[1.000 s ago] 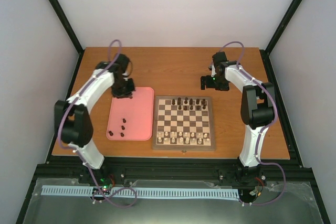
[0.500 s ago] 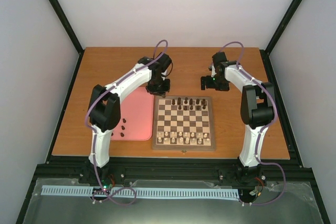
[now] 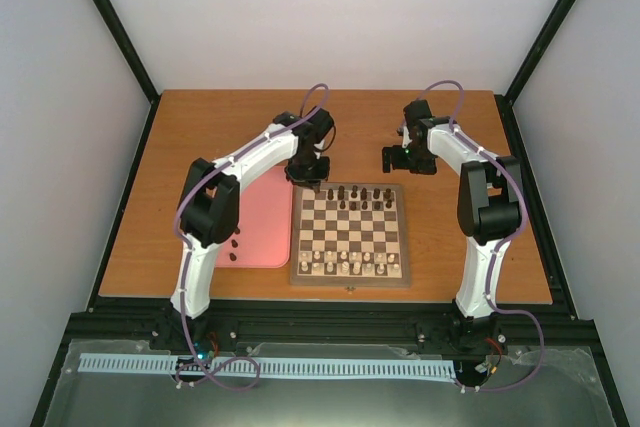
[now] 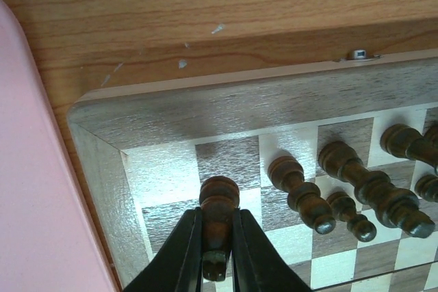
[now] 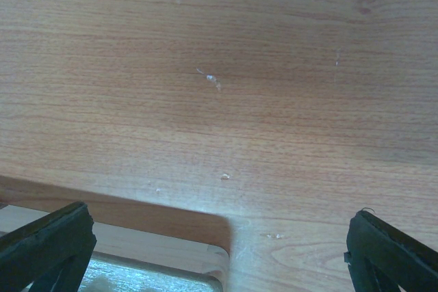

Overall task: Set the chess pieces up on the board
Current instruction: Place the chess piece on the chessboard.

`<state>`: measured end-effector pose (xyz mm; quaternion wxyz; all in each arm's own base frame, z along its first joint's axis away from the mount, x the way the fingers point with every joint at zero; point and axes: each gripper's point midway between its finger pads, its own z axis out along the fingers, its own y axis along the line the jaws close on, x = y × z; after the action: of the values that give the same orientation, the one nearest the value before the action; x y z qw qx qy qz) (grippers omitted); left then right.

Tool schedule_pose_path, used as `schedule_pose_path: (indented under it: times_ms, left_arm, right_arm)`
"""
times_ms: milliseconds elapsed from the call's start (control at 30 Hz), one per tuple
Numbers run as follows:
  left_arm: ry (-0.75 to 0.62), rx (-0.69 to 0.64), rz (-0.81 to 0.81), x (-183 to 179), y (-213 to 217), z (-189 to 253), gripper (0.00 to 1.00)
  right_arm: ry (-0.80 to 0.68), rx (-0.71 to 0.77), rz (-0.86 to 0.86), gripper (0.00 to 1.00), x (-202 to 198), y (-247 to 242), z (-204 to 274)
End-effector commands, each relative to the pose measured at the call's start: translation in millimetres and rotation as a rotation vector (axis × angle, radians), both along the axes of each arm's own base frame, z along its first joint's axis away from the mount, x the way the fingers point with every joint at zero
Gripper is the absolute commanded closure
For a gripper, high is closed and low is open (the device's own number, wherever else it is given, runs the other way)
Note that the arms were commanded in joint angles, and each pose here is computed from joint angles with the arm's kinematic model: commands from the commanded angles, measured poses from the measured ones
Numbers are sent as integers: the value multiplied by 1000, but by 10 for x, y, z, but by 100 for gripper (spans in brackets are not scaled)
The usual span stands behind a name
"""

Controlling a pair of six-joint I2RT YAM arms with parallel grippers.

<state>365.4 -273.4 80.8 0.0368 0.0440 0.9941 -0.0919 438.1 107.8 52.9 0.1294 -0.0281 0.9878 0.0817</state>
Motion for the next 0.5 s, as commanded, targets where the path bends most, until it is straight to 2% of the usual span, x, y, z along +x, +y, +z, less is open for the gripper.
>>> schedule_pose_path:
  times_ms: [0, 467]
  left_arm:
    - [-14, -26, -36, 1, -149, 83, 99]
    - [9, -6, -44, -64, -160, -29, 99]
  right_arm:
    - [-7, -3, 7, 0, 37, 20, 6]
    - [-2, -5, 9, 0, 18, 14, -13]
